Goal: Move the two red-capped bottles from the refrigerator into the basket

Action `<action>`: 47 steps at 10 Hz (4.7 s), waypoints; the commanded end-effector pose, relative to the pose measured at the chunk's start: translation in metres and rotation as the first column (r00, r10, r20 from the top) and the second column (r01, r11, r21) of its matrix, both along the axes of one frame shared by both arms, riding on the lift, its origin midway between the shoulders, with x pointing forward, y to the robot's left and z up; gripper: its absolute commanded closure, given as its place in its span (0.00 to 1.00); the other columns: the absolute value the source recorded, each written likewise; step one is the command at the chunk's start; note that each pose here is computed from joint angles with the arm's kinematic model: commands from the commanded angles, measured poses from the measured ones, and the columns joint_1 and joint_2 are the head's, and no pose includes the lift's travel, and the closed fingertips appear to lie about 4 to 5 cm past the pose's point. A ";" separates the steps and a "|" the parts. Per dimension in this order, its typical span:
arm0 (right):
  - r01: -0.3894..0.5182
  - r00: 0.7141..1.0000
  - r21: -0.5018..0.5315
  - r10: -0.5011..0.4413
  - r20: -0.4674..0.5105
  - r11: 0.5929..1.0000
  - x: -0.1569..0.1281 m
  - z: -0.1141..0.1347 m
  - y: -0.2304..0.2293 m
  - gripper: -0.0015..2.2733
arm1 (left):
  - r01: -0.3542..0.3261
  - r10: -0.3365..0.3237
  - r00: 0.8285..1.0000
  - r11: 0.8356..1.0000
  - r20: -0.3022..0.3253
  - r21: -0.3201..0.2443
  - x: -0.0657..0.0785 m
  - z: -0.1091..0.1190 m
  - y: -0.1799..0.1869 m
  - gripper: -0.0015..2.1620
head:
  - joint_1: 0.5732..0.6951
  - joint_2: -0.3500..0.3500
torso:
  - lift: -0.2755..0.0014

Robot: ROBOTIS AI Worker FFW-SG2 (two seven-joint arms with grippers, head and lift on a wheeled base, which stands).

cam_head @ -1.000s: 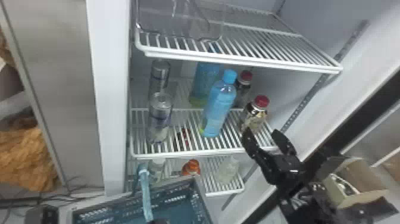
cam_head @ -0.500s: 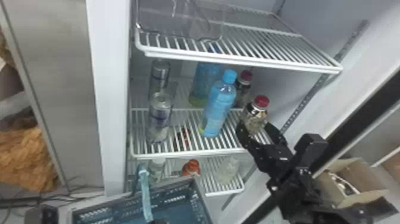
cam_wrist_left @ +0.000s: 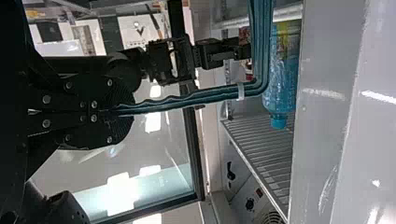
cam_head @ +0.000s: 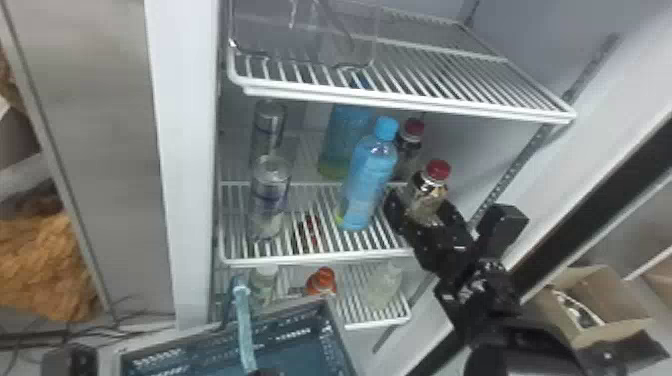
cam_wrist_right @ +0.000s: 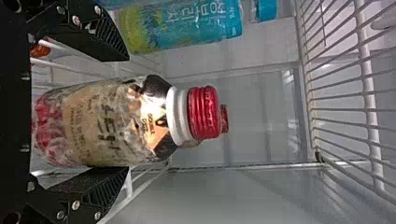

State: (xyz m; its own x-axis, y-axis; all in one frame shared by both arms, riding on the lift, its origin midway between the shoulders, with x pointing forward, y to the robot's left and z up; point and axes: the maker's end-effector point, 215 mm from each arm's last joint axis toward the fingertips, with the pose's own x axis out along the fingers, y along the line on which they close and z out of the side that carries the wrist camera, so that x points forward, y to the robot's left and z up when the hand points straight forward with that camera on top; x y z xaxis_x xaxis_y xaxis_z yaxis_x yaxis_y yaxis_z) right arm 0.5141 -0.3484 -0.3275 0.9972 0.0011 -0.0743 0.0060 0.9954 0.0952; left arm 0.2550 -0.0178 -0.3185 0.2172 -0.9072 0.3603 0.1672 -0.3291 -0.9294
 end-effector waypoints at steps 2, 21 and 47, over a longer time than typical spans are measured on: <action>0.006 1.000 0.001 -0.006 -0.006 1.000 0.005 -0.001 -0.003 0.09 | -0.002 0.002 1.000 1.000 -0.001 0.004 0.000 -0.001 0.001 0.55 | 1.00 0.00 | 0.99; -0.021 0.990 -0.082 0.010 -0.138 0.996 -0.162 0.071 0.014 0.56 | 0.001 -0.001 1.000 1.000 -0.004 0.010 -0.001 -0.003 0.000 0.55 | 1.00 0.00 | 0.99; -0.418 0.790 0.433 0.555 -0.260 0.799 -0.222 0.011 0.150 0.06 | 0.000 0.000 1.000 1.000 -0.002 0.013 0.002 -0.003 -0.002 0.55 | 1.00 0.00 | 0.99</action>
